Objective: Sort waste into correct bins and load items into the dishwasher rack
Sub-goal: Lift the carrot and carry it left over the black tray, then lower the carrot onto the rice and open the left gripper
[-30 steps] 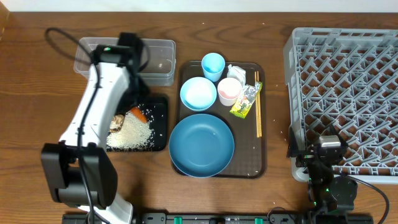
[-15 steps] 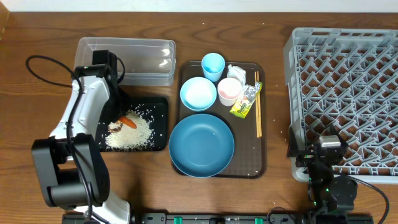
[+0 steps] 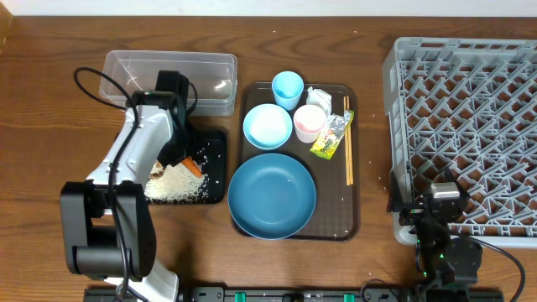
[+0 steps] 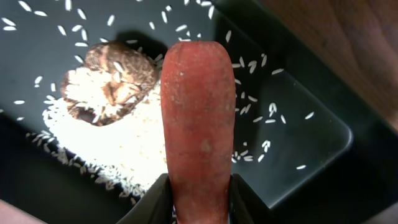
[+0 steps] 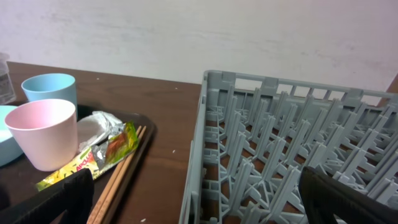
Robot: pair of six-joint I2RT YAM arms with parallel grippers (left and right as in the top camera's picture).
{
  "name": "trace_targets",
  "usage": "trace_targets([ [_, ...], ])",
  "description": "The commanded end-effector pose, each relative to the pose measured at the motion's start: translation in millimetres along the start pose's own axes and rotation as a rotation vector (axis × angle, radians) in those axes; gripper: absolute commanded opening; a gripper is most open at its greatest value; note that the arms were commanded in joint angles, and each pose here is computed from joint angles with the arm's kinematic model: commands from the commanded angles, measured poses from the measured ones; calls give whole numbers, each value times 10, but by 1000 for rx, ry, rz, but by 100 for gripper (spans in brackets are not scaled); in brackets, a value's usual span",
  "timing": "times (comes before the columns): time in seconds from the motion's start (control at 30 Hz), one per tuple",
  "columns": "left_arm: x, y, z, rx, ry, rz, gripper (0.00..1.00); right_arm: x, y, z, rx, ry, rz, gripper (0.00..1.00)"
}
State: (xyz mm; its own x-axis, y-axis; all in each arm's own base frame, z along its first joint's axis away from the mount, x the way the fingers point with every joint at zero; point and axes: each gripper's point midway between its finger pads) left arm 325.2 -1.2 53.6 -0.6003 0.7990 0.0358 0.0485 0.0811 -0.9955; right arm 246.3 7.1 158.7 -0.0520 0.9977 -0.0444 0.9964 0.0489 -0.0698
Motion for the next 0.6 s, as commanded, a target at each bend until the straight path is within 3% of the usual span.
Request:
trace_targets([
  [0.0,44,84,22,-7,6,-7,27,-31,-1,10,0,9,15,99],
  [0.33,39,155,25,-17,5,1,28,-31,-1,10,0,9,15,99],
  [0.37,40,155,27,-15,5,0,38,-31,-1,10,0,9,15,99],
  [0.43,44,155,32,-13,6,-1,44,-31,-1,10,0,9,15,99],
  [0.57,46,155,34,-13,30,-2,45,-31,-1,10,0,9,15,99],
])
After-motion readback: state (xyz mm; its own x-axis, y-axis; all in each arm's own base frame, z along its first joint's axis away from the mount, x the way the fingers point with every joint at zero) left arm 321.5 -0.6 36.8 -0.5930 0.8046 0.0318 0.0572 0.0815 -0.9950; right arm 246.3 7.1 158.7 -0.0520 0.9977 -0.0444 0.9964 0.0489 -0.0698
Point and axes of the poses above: each gripper's point midway between its finger pads, its own y axis out along the fingers, its own x axis along the line the jaws close on, z = x × y, and after that the axes turned 2 degrees about y, right-handed
